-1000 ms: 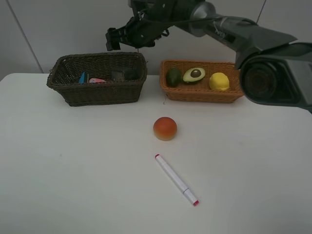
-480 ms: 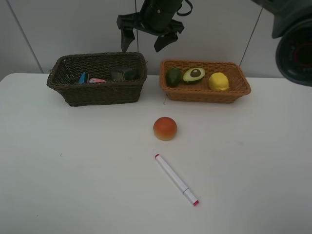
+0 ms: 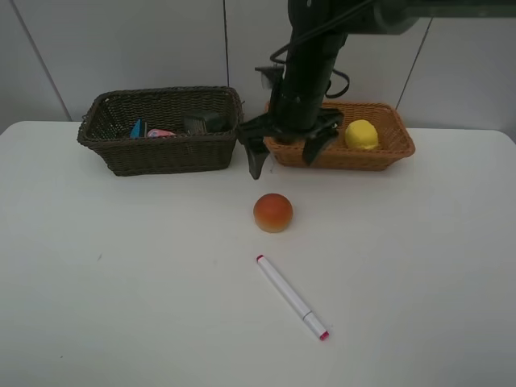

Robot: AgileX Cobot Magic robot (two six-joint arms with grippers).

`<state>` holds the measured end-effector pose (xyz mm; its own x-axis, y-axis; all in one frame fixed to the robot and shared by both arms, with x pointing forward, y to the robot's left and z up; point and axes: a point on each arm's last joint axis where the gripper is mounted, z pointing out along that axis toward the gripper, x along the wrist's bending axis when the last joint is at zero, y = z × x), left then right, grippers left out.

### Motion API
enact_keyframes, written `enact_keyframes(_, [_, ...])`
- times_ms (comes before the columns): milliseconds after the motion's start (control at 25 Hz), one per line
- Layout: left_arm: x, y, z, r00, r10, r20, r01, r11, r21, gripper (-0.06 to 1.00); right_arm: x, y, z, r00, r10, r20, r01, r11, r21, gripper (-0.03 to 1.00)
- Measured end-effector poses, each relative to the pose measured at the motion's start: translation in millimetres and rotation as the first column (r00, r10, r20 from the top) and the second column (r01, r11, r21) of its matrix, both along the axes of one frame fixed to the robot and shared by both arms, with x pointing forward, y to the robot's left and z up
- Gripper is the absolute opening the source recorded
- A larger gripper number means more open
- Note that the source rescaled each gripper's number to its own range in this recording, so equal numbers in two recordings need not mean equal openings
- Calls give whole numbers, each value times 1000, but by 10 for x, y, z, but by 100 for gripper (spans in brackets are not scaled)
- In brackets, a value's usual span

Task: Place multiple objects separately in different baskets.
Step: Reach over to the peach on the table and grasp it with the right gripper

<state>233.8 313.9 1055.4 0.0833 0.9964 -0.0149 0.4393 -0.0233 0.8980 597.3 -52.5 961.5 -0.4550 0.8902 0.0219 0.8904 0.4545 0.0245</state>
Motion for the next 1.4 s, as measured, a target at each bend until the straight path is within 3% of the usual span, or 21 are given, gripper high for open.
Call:
enact_keyframes(200, [0,0,0,1000,0,0,0,1000,0,97,-84,-5,-291,1000,3,-7,-3,999,46,100])
enact_keyframes(480, [0,0,0,1000,0,0,0,1000,0,97,-67,21,-383,999,3,41,-7,995,95,100])
enact_keyframes(1000, [0,0,0,1000,0,0,0,1000,0,97,-9,59,-809,1000,-2,19,0,997,79,99])
enact_keyframes(1120, [0,0,0,1000,0,0,0,1000,0,97,-15,53,-861,1000,4,6,-4,998,67,87])
enact_keyframes(1240, [0,0,0,1000,0,0,0,1000,0,97,-22,47,-876,1000,6,-4,-6,998,59,59])
enact_keyframes(1400, [0,0,0,1000,0,0,0,1000,0,97,-25,48,-852,1000,8,-25,-7,999,48,58])
